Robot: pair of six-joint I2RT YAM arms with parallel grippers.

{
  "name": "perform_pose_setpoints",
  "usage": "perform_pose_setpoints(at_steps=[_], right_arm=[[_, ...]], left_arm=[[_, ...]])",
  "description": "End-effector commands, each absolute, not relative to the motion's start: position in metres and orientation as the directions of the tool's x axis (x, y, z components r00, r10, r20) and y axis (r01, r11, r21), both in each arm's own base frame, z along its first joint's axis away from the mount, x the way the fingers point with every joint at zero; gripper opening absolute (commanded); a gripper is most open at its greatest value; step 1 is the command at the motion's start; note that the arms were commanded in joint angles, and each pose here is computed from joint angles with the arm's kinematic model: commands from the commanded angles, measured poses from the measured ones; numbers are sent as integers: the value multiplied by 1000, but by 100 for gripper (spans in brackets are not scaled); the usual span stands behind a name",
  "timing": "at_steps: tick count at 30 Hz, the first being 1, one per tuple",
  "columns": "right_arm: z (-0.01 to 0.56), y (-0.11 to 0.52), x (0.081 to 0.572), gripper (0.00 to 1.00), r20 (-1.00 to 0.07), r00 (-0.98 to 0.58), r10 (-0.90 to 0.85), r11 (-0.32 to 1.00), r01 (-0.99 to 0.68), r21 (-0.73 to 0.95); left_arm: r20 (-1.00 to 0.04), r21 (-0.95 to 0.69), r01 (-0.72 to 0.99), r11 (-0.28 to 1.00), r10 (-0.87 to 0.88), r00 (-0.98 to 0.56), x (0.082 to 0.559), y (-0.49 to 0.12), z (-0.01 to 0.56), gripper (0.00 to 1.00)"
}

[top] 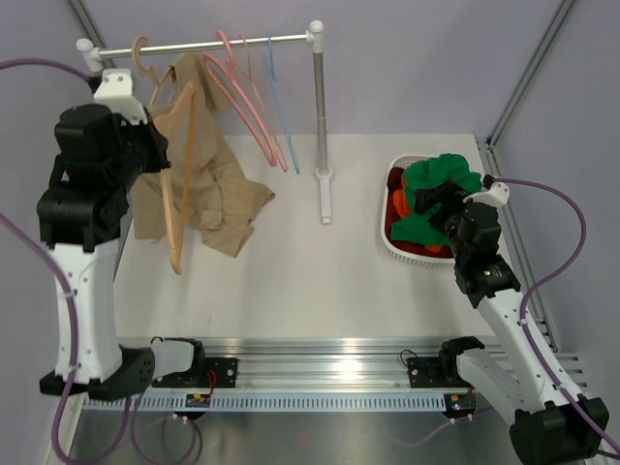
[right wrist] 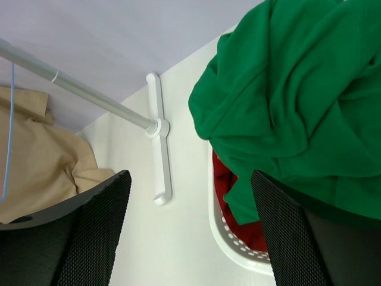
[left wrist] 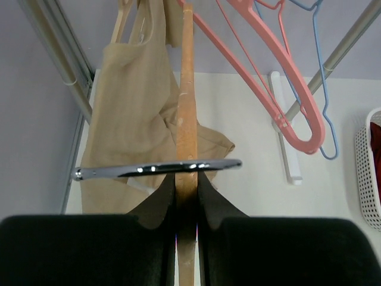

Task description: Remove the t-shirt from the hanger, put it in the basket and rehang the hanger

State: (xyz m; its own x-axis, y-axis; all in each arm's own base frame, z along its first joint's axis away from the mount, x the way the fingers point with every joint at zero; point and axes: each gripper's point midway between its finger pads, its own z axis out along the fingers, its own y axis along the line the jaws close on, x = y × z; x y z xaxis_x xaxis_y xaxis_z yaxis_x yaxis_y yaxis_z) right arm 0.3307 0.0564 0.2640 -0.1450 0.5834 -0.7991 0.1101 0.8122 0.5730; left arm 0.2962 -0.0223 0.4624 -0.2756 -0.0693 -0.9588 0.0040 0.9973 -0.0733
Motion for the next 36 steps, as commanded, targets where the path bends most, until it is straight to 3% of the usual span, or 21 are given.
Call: perform_pose_setpoints(at_steps=[1,7,15,20,36], right_arm=[[267,69,320,90,-794,-175,583,810,40,585],[263,89,309,90,-803,-219,554,818,-35,574],[246,114,293,91,-800,-303,518,809,-131,573],[247,124,292,92,-805,-318,501,807,-165,568],[241,150,291,92,-806,-376,457,790,-245,562]], left_arm=[[-964,-53,33,998,-43,-261,335,-20,476,0],[-948,-76,34,997,-62,-311,398,-18,462,0],[-975,-110,-7,994,-109,-196,449,3,484,0],[-967,-66,19,998,-59,-248,481,4,456,0],[-984,-106,192,976,-76,-159,533,-22,461,0]])
